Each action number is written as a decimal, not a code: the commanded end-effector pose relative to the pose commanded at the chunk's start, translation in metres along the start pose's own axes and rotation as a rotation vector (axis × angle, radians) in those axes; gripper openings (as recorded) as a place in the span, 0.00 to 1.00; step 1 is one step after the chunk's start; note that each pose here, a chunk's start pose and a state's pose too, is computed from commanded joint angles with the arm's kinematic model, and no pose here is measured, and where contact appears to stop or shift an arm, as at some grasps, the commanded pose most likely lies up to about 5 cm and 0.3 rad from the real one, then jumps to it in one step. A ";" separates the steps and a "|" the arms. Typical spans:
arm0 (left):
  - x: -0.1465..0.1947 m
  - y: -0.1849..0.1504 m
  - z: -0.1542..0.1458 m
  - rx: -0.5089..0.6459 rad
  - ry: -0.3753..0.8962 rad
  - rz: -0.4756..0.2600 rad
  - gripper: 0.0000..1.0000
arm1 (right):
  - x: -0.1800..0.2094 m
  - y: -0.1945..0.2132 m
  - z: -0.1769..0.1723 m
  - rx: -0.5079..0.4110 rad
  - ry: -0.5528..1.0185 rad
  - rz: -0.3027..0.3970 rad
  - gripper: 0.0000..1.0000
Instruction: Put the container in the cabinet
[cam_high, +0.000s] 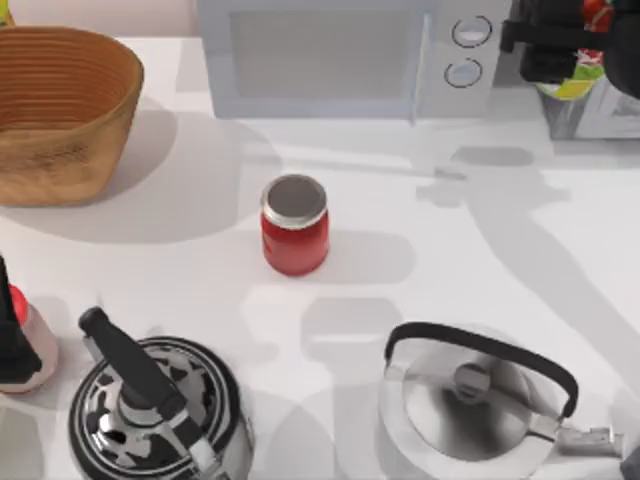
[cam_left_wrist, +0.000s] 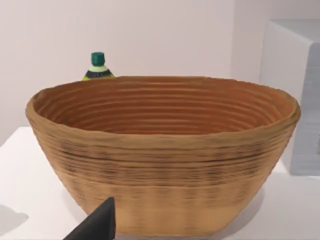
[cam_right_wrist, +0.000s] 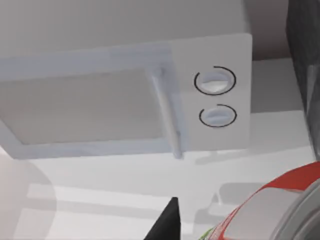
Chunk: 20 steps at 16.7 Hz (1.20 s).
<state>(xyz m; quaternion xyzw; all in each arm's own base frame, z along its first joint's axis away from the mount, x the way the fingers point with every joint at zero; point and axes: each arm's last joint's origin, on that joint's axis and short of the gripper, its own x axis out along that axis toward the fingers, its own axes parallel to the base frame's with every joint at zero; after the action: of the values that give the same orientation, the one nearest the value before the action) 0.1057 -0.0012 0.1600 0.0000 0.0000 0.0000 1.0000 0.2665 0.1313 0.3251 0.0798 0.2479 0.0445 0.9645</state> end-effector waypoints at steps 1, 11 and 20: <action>0.000 0.000 0.000 0.000 0.000 0.000 1.00 | -0.021 -0.016 0.000 0.009 -0.059 0.019 0.00; 0.000 0.000 0.000 0.000 0.000 0.000 1.00 | -0.105 -0.132 -0.152 -0.101 -0.496 -0.022 0.00; 0.000 0.000 0.000 0.000 0.000 0.000 1.00 | -0.079 -0.152 -0.203 -0.161 -0.502 -0.090 0.00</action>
<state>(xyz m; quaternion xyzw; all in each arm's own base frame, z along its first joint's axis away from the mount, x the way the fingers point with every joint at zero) 0.1057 -0.0012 0.1600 0.0000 0.0000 0.0000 1.0000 0.1057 -0.0012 0.1600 0.0000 0.0000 0.0000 1.0000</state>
